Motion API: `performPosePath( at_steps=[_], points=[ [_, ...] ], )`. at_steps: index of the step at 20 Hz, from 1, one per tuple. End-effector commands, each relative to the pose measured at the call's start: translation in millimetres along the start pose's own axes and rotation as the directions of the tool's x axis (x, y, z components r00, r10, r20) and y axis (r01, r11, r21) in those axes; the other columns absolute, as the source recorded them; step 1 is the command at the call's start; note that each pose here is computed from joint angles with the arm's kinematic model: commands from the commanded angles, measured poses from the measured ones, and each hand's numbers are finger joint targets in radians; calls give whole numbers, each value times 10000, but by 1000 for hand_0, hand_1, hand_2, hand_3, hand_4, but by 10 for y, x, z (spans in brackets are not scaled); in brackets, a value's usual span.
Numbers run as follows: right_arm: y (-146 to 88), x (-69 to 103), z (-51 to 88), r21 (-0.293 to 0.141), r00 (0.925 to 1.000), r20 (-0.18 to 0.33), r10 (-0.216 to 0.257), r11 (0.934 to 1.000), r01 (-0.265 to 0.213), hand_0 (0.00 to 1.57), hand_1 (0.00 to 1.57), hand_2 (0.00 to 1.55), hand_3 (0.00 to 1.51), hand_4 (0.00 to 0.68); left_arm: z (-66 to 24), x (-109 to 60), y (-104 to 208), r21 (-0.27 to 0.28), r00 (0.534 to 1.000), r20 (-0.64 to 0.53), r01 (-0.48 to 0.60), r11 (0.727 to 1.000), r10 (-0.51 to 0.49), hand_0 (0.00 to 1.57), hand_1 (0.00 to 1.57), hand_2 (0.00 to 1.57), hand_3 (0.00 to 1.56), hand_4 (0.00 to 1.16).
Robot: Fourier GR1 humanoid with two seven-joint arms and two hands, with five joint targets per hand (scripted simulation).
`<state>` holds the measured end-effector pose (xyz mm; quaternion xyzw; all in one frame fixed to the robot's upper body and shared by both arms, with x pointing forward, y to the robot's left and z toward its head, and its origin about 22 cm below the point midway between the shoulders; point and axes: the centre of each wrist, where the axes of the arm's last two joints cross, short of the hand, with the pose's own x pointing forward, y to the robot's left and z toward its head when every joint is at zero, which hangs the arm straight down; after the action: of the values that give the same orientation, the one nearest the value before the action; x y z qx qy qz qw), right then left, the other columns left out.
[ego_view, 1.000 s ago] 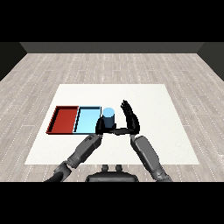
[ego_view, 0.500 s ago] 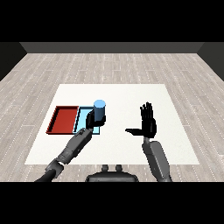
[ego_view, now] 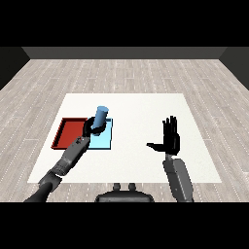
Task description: Pick the blue can and put it in the blue box
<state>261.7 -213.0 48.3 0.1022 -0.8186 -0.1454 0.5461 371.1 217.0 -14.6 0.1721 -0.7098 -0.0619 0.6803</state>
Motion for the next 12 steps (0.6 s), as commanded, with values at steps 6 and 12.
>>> performPosePath(
  at_steps=[6,12],
  points=[
    [-92,-149,87,-263,9997,-209,-88,9996,82,0,0,0,0,0,12,-471,39,-457,8627,-4169,2946,9545,-2863,763,763,711,603,908],
    [-348,-166,0,-547,9995,-299,44,9985,-60,0,0,0,0,0,236,-742,-150,-384,7701,-5757,3102,9499,-2747,899,899,821,577,848]
  ],
)
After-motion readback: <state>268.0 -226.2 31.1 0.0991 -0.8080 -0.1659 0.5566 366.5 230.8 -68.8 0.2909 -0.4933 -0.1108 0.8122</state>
